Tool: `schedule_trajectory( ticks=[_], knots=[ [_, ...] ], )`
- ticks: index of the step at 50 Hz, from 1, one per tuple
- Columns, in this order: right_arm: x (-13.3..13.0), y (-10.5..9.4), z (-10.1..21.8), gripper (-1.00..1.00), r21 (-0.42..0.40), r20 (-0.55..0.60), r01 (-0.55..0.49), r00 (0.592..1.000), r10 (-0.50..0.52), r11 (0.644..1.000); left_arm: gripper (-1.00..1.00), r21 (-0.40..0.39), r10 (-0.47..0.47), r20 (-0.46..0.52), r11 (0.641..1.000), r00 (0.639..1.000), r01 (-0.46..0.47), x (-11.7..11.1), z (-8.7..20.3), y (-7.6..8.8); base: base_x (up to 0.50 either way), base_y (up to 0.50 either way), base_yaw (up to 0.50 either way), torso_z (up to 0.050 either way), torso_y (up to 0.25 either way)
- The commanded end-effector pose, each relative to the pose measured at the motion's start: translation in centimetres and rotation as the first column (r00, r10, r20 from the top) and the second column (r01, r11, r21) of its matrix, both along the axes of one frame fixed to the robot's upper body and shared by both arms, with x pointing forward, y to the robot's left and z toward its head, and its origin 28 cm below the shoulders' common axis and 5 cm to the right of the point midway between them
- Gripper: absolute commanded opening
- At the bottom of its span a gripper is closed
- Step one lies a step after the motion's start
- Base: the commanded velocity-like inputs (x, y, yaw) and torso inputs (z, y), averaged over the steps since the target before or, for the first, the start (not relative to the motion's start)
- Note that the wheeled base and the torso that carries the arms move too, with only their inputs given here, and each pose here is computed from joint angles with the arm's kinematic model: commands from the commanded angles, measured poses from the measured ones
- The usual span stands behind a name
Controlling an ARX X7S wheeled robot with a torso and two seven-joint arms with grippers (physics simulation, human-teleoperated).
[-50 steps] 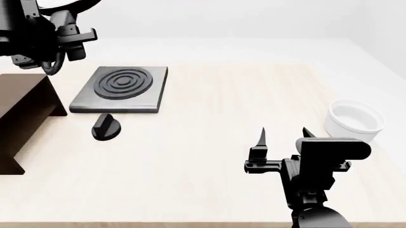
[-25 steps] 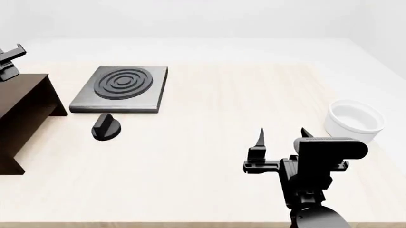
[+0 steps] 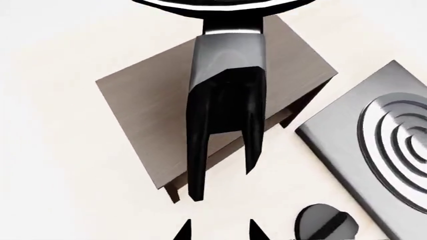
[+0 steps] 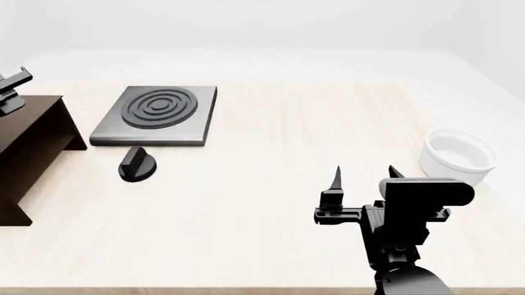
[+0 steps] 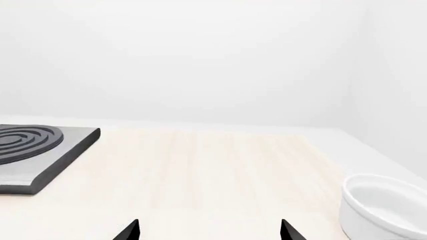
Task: Put the frying pan on top of the cabinet.
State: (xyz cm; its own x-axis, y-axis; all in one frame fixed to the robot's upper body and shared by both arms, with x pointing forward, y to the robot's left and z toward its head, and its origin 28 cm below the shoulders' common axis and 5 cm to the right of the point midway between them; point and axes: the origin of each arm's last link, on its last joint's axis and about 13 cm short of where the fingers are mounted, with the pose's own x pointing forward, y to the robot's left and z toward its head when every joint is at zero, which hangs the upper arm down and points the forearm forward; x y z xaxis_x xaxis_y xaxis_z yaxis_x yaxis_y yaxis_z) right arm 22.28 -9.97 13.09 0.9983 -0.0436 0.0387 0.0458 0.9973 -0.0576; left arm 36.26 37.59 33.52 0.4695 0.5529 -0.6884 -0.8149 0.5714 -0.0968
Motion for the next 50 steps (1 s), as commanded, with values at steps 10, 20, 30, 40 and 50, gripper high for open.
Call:
schedule_trajectory(
  ticks=[10,20,30,40,50],
  knots=[
    [0.0,0.0,0.0,1.0,-0.001,-0.003,0.001,1.0,-0.001,1.0,-1.0,0.079,0.082,-0.052,0.994,0.995,-0.077,-0.3,0.4,0.5,0.0,0.0,0.0,0.0,-0.225],
    [0.0,0.0,-0.1,1.0,-0.002,-0.004,0.001,1.0,-0.001,1.0,-1.0,0.095,0.072,-0.047,0.993,0.996,-0.067,-0.2,0.5,0.4,0.0,0.0,0.0,0.0,0.0],
    [0.1,0.0,-0.1,1.0,-0.002,-0.005,0.002,1.0,-0.002,1.0,-1.0,0.075,0.071,-0.099,0.995,0.993,-0.064,-0.3,-0.2,0.3,0.0,0.0,0.0,0.0,0.0],
    [0.0,0.0,0.0,1.0,-0.001,-0.003,0.002,1.0,-0.002,1.0,-1.0,0.094,0.056,-0.128,0.995,0.99,-0.044,-0.1,-1.0,0.1,0.0,0.0,0.0,0.0,-0.016],
    [0.0,0.0,0.0,1.0,0.0,-0.003,0.004,1.0,-0.004,1.0,-1.0,0.081,0.054,-0.116,0.996,0.992,-0.045,-0.2,-0.5,0.1,0.0,0.0,0.0,-0.002,-0.15]
  ],
)
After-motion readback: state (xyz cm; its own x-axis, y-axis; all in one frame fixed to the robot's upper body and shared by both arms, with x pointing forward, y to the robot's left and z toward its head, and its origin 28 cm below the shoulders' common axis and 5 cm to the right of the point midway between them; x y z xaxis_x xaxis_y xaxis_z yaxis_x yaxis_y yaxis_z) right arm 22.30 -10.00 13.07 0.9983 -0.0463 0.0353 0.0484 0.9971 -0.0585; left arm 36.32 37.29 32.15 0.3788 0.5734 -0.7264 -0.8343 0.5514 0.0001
